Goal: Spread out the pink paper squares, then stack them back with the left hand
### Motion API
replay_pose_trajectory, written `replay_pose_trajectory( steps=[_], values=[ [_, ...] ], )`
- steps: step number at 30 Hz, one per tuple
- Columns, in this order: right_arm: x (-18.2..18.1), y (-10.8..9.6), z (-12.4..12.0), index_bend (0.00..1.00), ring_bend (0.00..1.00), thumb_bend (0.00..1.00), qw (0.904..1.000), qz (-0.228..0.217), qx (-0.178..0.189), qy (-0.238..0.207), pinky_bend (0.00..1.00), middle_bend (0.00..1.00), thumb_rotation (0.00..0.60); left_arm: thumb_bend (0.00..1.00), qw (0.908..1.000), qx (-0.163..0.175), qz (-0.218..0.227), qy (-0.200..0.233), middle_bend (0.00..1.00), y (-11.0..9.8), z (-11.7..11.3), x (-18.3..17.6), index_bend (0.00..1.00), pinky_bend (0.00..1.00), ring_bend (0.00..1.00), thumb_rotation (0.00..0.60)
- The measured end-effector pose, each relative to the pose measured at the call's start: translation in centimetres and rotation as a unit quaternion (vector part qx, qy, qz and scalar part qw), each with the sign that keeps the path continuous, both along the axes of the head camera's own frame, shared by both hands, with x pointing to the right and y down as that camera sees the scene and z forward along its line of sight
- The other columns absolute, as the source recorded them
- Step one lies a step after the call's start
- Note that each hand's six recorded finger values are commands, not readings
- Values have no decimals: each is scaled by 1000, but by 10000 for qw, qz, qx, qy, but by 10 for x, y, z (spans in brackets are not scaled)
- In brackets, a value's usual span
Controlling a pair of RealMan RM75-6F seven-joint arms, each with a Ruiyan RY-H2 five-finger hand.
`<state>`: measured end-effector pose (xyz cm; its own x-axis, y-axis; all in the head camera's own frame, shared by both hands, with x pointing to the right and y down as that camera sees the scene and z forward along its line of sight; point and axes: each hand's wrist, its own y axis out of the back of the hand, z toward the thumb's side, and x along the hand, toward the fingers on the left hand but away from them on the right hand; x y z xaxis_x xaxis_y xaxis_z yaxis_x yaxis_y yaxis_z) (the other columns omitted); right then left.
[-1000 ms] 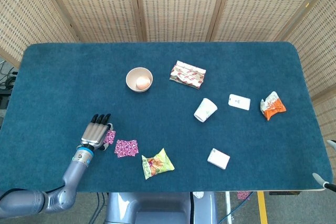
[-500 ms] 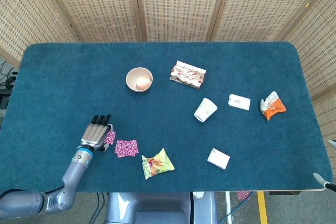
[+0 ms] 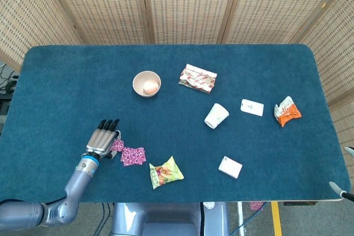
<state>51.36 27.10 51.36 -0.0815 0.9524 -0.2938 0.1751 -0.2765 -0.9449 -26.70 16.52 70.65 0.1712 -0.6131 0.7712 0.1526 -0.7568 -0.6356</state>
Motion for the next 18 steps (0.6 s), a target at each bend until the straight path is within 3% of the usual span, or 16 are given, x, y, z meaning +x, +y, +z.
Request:
replay_pose_trajectory(
  steps=[18],
  values=[
    [-1,1,0,174,0,131,10000,-13,4,-17,0,209,600,332,9991,-112,-41,415,0,7,-15,23,458,0,0,587]
  ],
)
